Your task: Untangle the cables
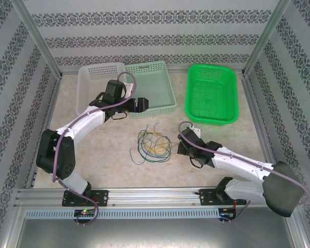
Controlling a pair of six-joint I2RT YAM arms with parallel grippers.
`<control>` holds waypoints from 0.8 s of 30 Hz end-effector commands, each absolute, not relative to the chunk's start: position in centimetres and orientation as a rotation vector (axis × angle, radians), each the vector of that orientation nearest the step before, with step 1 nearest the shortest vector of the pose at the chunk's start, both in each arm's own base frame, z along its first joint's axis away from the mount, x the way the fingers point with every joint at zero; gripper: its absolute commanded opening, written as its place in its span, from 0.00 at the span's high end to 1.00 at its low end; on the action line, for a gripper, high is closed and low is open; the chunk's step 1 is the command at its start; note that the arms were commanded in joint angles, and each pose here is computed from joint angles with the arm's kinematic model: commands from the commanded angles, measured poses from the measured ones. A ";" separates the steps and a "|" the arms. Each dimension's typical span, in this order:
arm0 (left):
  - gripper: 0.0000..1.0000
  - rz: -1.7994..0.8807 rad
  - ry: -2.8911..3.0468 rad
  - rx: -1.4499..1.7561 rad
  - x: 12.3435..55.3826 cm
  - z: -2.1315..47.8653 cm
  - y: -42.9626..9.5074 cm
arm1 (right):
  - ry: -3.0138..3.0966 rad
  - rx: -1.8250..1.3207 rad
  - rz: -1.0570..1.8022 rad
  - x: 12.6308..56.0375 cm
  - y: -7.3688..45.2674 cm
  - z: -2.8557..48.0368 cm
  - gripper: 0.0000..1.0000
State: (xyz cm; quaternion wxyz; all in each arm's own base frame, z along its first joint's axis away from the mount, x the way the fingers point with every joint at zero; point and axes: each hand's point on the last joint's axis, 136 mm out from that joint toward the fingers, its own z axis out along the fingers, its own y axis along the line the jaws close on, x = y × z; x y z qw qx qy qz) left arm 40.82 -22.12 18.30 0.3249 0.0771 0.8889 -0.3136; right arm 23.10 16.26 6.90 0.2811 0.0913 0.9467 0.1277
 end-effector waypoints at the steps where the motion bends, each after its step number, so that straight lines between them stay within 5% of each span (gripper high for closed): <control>1: 0.12 -0.846 2.271 0.254 41.1 20.2 -22.9 | 2.453 0.216 0.317 24.1 16.1 9.8 1.00; 24: 0.04 -0.947 2.237 0.422 39.0 21.3 -25.0 | 2.174 -0.011 0.328 27.2 14.8 26.3 1.00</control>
